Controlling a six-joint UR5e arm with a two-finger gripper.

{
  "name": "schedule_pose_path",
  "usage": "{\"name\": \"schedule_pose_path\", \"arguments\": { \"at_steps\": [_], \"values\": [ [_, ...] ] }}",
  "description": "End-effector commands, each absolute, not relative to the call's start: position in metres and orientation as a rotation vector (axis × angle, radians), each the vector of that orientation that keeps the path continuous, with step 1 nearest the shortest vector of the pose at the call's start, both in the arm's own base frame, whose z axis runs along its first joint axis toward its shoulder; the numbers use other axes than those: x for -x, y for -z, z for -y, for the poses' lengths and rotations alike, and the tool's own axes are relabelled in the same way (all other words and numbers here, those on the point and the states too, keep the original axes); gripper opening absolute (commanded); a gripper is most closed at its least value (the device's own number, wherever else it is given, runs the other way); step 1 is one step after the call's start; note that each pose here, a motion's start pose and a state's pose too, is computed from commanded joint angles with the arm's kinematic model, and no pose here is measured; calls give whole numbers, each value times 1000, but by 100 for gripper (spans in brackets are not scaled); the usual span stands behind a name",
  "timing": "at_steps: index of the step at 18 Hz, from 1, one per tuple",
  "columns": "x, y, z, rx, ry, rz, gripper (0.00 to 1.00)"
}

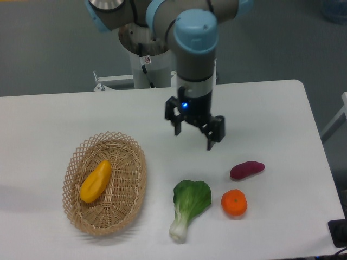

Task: Pick up the mango from the basket
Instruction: 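Move the open gripper over the wicker basket above the yellow mango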

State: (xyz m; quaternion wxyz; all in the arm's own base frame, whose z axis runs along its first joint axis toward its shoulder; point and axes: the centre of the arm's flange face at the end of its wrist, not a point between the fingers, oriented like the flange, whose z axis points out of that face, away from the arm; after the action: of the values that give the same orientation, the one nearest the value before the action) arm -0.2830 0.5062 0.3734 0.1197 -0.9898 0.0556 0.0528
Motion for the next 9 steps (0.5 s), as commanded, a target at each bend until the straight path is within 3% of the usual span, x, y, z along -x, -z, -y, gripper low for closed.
{"name": "schedule_pose_path", "arguments": {
  "at_steps": [9],
  "values": [
    [196,-314,-569,2936,-35,-90,100]
  ]
}}
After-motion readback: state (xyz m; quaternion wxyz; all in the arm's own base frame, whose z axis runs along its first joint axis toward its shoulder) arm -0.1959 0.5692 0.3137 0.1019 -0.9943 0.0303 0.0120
